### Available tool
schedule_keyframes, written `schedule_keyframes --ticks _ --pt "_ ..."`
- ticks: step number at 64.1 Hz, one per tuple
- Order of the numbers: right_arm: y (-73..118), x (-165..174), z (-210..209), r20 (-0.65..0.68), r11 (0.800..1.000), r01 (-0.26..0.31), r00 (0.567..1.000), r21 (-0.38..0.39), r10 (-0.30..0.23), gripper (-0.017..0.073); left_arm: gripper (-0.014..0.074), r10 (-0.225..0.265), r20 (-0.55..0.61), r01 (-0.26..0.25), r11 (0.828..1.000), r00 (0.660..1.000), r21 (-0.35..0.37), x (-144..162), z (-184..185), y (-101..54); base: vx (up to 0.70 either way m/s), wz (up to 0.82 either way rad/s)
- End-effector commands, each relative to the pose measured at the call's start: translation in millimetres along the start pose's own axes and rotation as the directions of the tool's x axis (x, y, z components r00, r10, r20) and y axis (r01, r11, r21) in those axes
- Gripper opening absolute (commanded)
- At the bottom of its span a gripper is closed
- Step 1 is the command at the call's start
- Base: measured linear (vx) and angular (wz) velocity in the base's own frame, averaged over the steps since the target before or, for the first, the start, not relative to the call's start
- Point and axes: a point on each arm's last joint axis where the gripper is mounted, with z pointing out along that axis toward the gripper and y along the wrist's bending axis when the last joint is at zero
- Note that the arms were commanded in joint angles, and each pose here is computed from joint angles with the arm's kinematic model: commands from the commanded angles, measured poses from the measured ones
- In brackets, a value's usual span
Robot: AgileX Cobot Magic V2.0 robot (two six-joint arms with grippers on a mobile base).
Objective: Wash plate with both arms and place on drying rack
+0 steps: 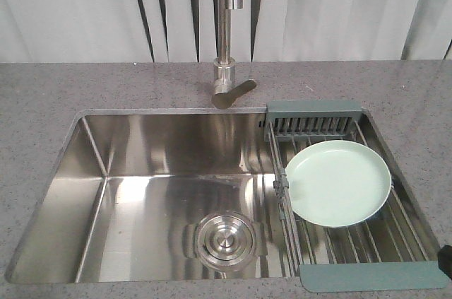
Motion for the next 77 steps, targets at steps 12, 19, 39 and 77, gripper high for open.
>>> schedule_keyframes --ticks 12,19,39,77 --pt "-3.5 -11 -3 0.067 1.0 -0.011 0.998 0.029 0.009 -0.0003 -0.0006 -0.01 0.057 0.01 1.0 0.998 0.01 1 0 -0.5 0.0 0.0" --pt "-3.5 -11 -3 0.067 1.0 -0.011 0.998 0.029 0.009 -0.0003 -0.0006 -0.01 0.057 0.01 1.0 0.998 0.01 1 0 -0.5 0.0 0.0" --pt "-3.5 -11 -3 0.067 1.0 -0.011 0.998 0.029 0.009 -0.0003 -0.0006 -0.01 0.057 0.01 1.0 0.998 0.01 1 0 -0.5 0.0 0.0" --pt "-8.2 22 19 0.236 0.985 -0.099 0.97 0.141 0.064 -0.0003 -0.0006 -0.01 0.057 0.01 1.0 0.998 0.01 1 0 -0.5 0.0 0.0"
